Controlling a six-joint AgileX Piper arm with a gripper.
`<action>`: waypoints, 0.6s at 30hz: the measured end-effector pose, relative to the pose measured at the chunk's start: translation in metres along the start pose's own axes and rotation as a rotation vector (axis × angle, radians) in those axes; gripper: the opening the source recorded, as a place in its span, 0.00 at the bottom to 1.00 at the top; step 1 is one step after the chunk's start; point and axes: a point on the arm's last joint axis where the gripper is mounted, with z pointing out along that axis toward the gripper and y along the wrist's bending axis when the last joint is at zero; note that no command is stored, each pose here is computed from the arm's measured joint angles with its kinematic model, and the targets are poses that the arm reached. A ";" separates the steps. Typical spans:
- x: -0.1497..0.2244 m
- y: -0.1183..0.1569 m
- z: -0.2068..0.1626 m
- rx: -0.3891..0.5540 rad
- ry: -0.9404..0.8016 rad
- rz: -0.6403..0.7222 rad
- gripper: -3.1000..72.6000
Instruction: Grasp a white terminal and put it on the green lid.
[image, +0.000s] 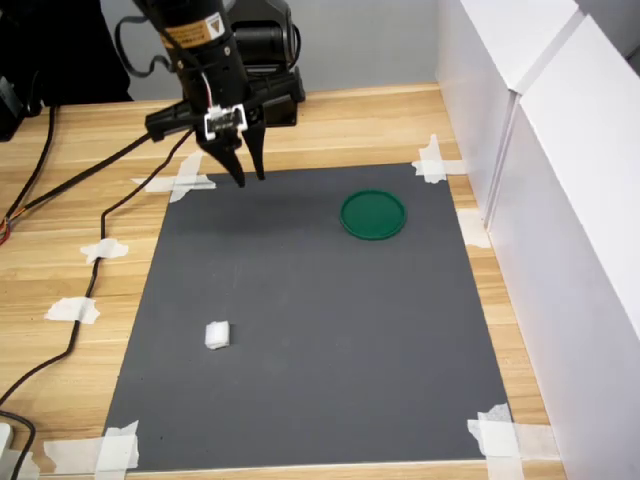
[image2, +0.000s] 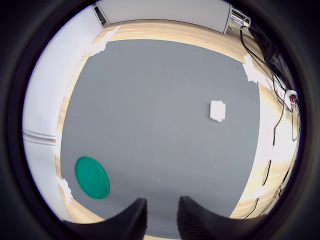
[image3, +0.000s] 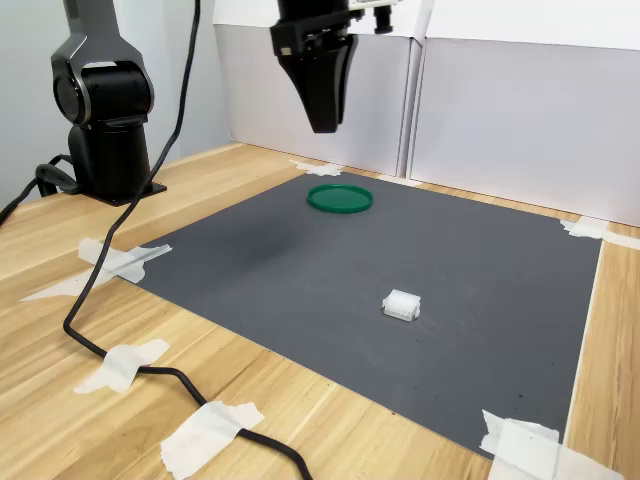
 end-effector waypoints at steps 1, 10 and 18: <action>-0.005 -0.002 0.003 0.000 0.001 -0.002 0.56; -0.026 -0.014 0.044 -0.020 0.078 -0.050 0.97; -0.036 -0.022 0.077 -0.003 0.059 -0.052 0.99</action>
